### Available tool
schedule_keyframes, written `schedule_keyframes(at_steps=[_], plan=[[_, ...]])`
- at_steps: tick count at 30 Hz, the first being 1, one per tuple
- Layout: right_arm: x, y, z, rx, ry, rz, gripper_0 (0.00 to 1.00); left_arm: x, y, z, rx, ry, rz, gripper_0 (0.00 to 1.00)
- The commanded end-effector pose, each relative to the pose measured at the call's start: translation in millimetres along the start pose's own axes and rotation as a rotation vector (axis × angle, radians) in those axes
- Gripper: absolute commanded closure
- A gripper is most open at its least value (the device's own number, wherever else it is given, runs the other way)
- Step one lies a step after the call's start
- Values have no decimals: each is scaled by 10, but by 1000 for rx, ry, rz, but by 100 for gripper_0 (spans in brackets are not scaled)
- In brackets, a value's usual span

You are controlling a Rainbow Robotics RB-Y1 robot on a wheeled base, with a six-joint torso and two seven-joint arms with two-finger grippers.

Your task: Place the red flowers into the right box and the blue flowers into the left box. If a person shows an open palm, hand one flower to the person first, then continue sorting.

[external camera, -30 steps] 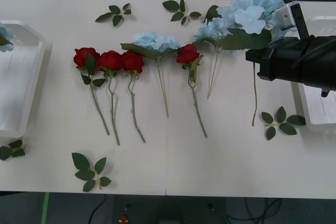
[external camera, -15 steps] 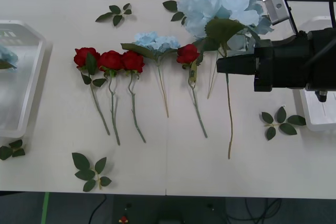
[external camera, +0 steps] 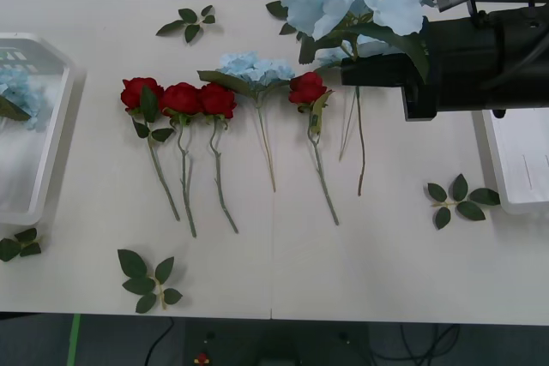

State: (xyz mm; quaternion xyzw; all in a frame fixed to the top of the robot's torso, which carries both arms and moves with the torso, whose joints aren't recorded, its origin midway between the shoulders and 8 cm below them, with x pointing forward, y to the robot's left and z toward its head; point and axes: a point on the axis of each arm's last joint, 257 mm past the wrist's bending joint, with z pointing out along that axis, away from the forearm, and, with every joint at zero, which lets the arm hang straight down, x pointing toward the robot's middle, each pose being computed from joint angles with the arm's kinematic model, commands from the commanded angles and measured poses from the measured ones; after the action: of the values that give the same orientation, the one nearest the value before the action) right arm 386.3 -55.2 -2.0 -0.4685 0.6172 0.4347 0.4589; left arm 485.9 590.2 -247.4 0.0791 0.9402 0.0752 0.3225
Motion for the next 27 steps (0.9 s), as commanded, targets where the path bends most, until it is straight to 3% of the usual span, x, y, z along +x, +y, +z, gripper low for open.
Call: schedule_keyframes(at_steps=[1,11,19,27], plan=[[-177,145,267,-98,-46,-18,100,-232,-119,-261,51,-7,123,0],[-312,123,537,-143,-126,-17,100,-1035,-814,-1045,332,-103,170,0],[-300,62,744,-146,-105,-10,100,-1727,-1717,-1805,598,-311,463,0],[-289,46,930,-135,-114,-1,100,-1981,-3100,-2230,948,-568,663,0]])
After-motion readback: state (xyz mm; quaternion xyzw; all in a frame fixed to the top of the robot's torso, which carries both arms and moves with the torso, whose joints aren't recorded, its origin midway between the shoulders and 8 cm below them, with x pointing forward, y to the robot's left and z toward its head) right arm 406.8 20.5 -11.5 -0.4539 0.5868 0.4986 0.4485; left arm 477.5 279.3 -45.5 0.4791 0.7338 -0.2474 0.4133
